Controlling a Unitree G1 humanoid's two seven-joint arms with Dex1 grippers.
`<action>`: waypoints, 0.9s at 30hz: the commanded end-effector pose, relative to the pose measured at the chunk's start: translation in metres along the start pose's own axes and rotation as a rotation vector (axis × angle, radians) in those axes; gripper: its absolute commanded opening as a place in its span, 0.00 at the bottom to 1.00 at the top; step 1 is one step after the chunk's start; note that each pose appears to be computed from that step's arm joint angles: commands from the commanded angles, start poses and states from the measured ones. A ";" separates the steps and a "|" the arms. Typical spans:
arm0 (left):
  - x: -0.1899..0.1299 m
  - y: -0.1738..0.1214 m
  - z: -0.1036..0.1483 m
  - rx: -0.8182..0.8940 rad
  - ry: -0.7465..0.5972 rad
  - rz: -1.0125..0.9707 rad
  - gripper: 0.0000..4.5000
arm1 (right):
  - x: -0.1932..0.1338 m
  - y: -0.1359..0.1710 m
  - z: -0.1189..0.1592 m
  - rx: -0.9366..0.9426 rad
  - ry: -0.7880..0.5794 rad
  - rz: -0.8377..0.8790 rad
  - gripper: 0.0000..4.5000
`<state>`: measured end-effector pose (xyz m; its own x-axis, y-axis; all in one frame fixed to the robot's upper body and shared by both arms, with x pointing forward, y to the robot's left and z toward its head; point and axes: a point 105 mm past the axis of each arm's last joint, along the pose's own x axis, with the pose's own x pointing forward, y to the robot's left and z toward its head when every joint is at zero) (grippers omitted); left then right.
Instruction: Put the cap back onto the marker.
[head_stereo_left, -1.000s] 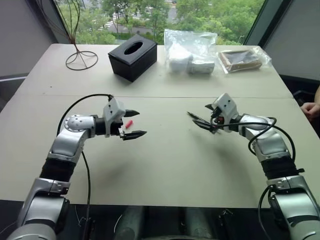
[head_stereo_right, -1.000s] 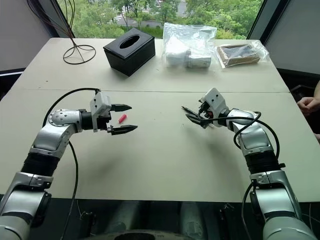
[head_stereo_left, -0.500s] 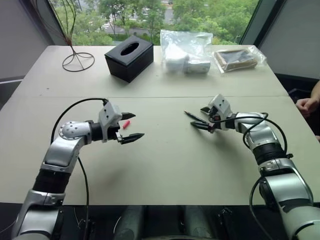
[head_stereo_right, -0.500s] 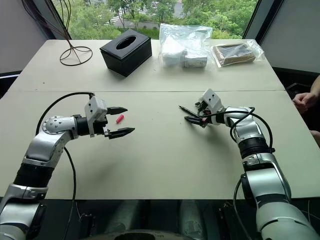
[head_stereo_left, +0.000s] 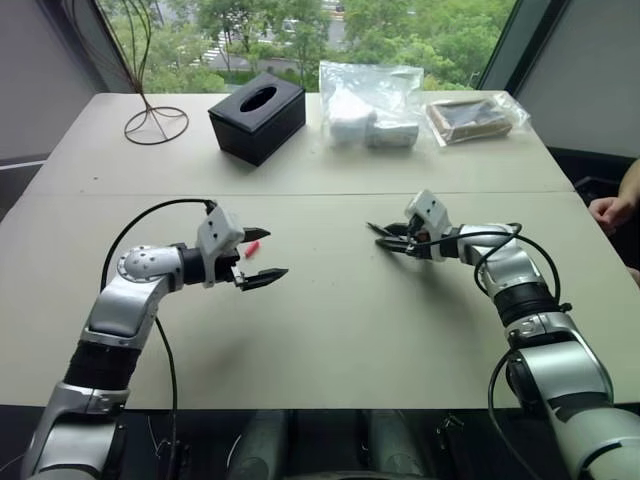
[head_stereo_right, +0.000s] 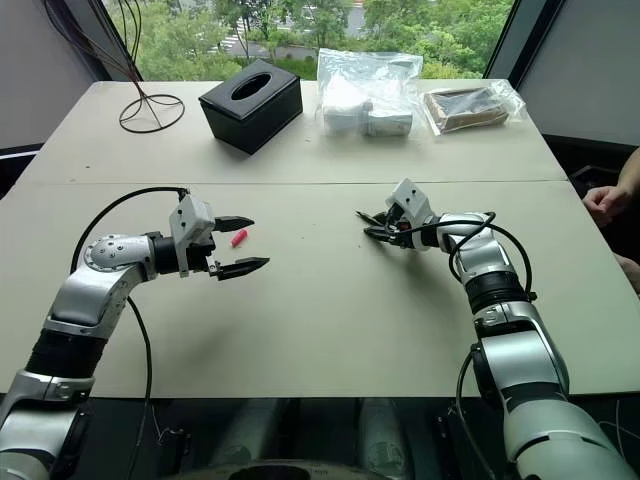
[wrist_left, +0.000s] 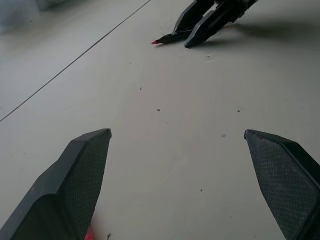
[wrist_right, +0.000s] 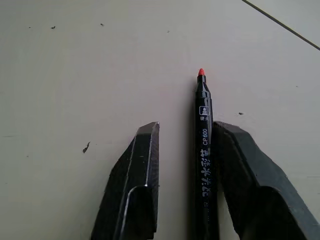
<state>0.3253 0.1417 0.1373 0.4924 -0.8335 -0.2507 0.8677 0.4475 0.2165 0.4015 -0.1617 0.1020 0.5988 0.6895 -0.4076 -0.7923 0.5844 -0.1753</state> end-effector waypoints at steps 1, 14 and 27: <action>-0.002 0.003 0.014 0.051 -0.031 0.010 1.00 | -0.002 -0.002 -0.001 0.016 0.004 -0.007 0.02; -0.025 0.032 0.007 0.056 0.013 0.164 1.00 | -0.012 -0.011 0.028 -0.137 0.026 -0.049 0.02; -0.061 0.065 -0.025 -0.105 0.048 0.357 1.00 | -0.020 0.055 0.093 -0.145 -0.042 -0.012 0.02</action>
<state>0.3536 0.2298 0.1404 0.7589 -0.6002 -0.2528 0.6496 0.7254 0.2276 0.3610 -0.1079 0.1690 0.5934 0.6904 -0.4139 -0.8049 0.5160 -0.2931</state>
